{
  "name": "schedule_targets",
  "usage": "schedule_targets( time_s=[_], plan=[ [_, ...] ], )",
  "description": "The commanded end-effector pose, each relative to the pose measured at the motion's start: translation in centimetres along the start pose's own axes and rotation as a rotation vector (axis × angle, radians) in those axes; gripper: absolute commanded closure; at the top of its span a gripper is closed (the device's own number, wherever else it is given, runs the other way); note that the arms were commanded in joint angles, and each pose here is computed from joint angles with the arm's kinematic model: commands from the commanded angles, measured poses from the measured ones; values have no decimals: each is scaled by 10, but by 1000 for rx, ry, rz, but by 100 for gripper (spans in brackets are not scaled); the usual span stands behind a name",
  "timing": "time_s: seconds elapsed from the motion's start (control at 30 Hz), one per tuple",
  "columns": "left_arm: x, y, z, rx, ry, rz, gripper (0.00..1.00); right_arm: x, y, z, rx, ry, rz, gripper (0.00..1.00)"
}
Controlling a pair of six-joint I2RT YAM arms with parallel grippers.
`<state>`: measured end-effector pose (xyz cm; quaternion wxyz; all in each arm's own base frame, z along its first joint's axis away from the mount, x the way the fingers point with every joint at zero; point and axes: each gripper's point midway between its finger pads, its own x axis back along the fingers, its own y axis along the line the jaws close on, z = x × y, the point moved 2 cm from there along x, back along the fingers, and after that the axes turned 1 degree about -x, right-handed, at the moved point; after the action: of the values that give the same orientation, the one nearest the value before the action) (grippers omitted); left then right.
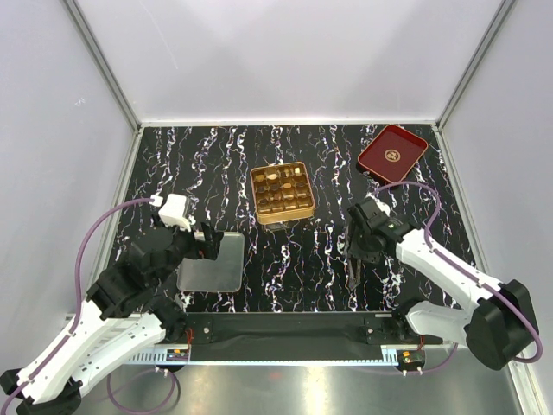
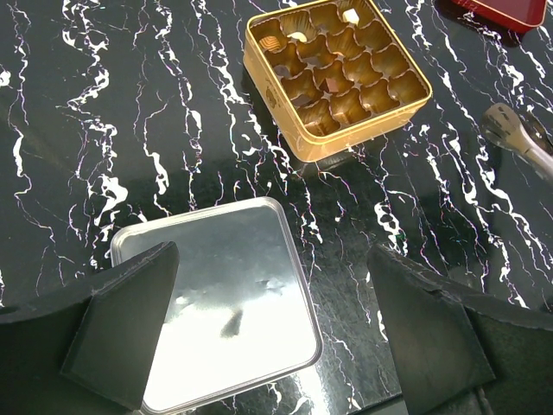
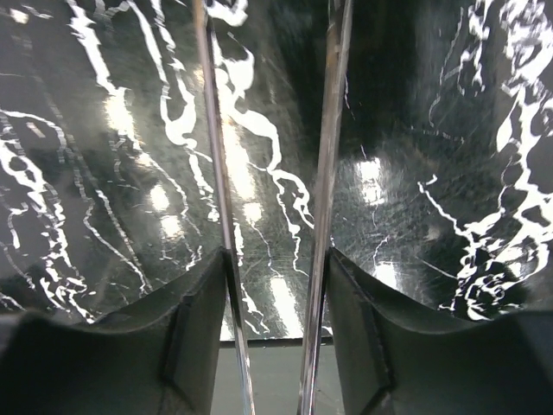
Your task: Pack the chocolate
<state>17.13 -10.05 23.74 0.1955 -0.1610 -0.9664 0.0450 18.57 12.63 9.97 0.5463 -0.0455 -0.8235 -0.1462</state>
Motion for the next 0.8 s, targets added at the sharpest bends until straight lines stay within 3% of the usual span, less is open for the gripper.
schedule_targets(
  time_s=[0.0, 0.33, 0.6, 0.77],
  plan=[
    [2, -5, -13, 16, -50, 27, 1, -6, 8, 0, -79, -17, -31, 45],
    [4, -6, -15, 21, -65, 37, 1, -38, -3, 14, -39, 23, 52, 36],
    [4, -6, -15, 21, -66, 38, 1, -50, 4, 8, 94, -1, 111, 28],
    [4, -7, -15, 21, -64, 40, 1, -54, 5, 5, 143, -16, 161, 17]
  ],
)
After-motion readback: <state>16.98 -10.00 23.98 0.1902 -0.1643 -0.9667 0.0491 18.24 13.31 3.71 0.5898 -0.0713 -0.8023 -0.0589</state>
